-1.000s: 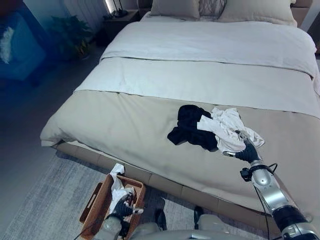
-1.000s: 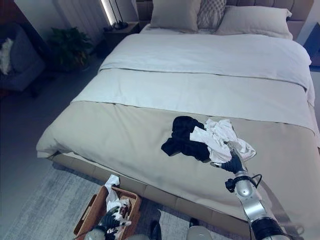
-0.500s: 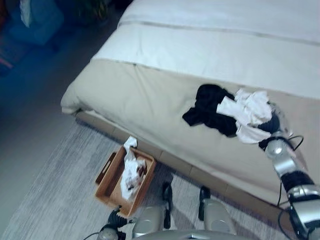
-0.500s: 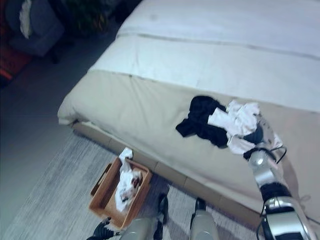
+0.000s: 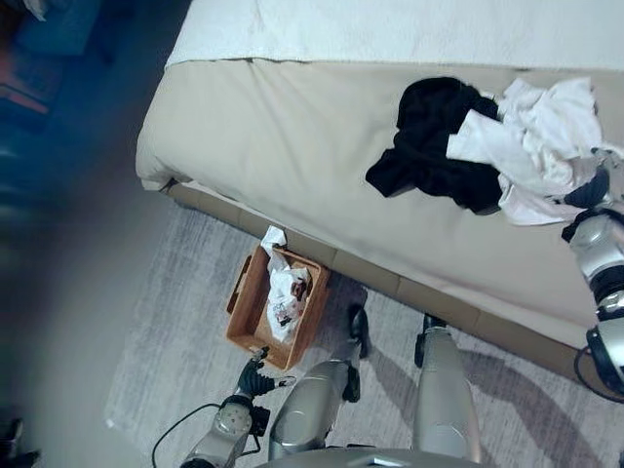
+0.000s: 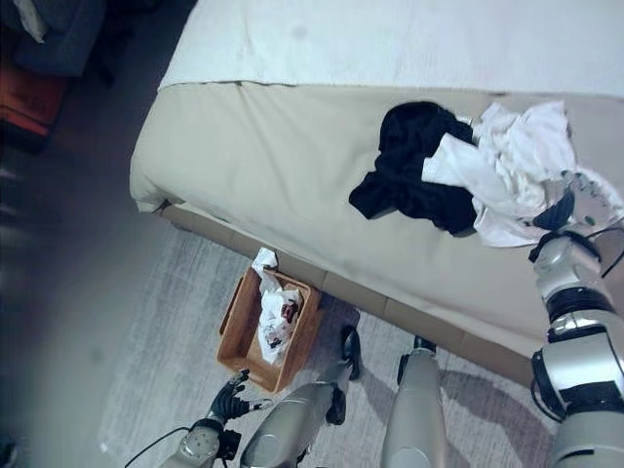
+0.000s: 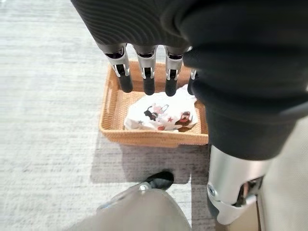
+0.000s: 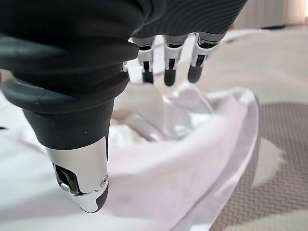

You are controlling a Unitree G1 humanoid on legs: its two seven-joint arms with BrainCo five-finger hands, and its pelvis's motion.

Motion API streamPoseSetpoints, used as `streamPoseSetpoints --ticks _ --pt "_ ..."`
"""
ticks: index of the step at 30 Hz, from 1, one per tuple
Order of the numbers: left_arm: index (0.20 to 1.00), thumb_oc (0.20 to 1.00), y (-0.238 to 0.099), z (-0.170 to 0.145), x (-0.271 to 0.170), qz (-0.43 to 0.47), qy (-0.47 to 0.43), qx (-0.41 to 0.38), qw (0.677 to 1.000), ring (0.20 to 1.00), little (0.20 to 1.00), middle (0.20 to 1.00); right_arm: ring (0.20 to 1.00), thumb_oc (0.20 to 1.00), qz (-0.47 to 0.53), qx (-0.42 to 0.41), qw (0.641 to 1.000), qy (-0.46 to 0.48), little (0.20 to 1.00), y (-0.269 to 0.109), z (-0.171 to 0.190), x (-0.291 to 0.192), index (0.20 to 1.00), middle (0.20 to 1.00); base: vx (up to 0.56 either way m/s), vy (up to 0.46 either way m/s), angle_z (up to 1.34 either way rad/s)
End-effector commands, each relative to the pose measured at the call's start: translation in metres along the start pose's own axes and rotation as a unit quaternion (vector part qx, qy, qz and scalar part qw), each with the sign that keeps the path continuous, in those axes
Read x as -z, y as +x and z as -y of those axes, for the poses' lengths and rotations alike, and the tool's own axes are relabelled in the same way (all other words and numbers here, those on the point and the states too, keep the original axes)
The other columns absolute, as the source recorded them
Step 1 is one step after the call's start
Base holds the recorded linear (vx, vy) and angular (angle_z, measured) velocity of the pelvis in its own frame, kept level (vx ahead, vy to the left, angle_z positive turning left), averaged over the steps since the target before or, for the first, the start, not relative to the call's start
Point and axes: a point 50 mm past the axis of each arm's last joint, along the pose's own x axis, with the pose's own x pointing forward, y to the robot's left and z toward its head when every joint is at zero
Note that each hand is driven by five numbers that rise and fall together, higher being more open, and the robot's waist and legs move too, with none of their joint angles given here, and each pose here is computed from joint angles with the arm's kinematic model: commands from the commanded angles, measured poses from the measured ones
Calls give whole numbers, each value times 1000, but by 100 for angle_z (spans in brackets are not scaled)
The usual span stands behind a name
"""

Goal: Pick up clothes into the bucket

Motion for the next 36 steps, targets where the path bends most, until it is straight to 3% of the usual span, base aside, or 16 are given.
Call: streamPoseSetpoints --ticks 1,4,5,6,10,22,29,36 --pt "1000 1000 3 9 -13 28 -19 11 999 1000 1000 1000 1000 1000 9 79 997 -26 1000 20 55 -6 1000 1000 -27 -37 -2" --pt "1000 1000 4 18 -27 55 -29 30 998 1000 1000 1000 1000 1000 4 93 994 -58 1000 29 80 -9 1000 1000 -25 -29 -3" --pt "1000 1000 5 21 -32 62 -32 35 997 1000 1000 1000 514 514 0 88 994 -61 514 30 83 -9 514 514 0 0 0" --pt "1000 1000 5 23 -36 68 -35 41 996 1000 1000 1000 200 200 -5 85 994 -66 200 32 88 -8 200 200 -10 -20 5" --pt "1000 1000 7 27 -45 82 -37 51 995 1000 1000 1000 200 200 -3 91 994 -67 200 34 97 -11 200 200 1 -18 2" --pt "1000 1000 12 26 -40 61 -26 45 997 1000 1000 1000 200 200 46 126 988 75 200 34 109 -43 200 200 0 -3 6" --pt "1000 1000 14 -7 -23 29 -22 -8 999 1000 1000 1000 200 200 170 203 950 164 200 20 145 -88 200 200 31 5 -2" --pt "1000 1000 11 -33 -27 45 -26 -38 998 1000 1000 1000 200 200 226 205 931 198 200 7 151 -103 200 200 66 -6 -6"
